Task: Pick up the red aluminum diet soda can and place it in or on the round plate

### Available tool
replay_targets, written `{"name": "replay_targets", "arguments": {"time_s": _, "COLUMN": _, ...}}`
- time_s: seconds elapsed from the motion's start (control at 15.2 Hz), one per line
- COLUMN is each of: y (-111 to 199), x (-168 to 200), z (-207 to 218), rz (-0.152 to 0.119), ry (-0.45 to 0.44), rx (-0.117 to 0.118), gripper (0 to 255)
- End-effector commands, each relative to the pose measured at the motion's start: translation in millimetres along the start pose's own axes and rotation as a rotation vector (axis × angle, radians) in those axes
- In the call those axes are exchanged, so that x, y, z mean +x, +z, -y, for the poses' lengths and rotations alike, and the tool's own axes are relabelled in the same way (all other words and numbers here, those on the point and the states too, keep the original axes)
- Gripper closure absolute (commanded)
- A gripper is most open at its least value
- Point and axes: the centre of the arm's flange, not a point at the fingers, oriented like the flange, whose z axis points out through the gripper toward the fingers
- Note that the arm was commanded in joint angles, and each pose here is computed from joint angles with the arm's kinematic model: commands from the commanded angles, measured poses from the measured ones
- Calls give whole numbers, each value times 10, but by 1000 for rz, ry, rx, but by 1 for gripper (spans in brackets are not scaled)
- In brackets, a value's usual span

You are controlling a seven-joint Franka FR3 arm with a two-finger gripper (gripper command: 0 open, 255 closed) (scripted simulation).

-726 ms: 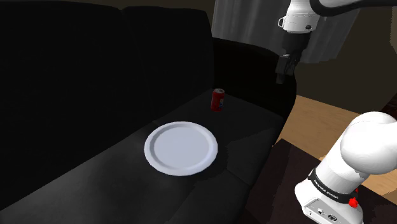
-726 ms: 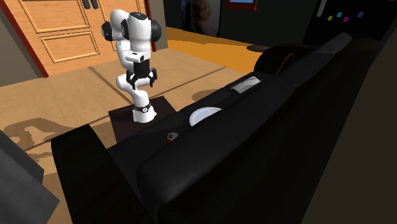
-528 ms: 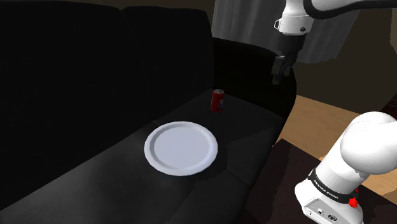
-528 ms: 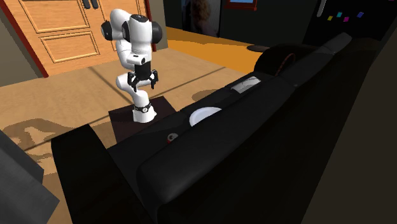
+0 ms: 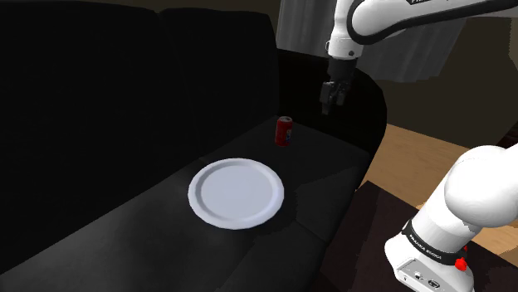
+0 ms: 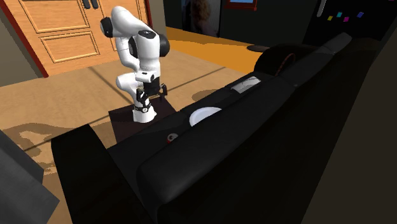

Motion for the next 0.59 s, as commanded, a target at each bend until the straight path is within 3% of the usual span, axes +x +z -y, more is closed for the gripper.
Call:
{"name": "replay_targets", "arguments": {"time_s": 0.0, "y": 118, "x": 239, "z": -5, "rz": -7, "ry": 1, "rx": 12, "gripper": 0}}
{"name": "replay_targets", "arguments": {"time_s": 0.53, "y": 548, "x": 1165, "z": 33, "rz": -29, "ry": 1, "rx": 57, "gripper": 0}}
